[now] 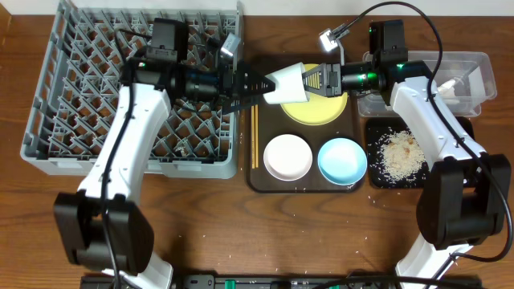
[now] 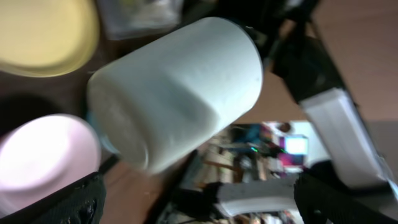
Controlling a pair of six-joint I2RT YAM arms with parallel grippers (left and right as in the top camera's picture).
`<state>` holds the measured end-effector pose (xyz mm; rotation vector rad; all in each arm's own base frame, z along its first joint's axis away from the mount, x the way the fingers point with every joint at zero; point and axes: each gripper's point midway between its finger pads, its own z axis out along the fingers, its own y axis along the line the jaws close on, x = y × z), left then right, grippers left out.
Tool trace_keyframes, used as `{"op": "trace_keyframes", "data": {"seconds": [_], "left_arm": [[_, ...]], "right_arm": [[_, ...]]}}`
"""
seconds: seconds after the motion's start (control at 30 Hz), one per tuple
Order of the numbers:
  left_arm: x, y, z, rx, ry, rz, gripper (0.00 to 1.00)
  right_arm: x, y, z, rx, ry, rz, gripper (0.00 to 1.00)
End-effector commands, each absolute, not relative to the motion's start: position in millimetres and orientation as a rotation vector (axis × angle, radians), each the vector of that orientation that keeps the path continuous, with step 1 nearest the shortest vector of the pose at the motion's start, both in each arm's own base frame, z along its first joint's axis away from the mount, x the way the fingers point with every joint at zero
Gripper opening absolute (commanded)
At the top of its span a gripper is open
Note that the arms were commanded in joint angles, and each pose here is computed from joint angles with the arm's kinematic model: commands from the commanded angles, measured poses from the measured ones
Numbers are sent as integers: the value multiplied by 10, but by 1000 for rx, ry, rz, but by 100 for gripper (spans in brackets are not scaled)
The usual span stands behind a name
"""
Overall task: Sort waste into correct bins and load items into the dishwasher
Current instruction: 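Hand the white cup from the right gripper to the left gripper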
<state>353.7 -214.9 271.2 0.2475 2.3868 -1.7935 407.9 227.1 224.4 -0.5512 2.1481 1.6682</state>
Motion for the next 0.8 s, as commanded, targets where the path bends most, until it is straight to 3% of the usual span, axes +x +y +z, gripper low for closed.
{"op": "trace_keyframes", "data": {"seconds": [0.0,0.77], "left_arm": [[3462,-2199,2845,333,2261,-2011,98],[3450,-2211,2897,361,2214,-2076,99]], "right_arm": [[3921,2390,2494,-691,2009,1774,1],[3856,2841,2534,-773,2000,1739,1]]}}
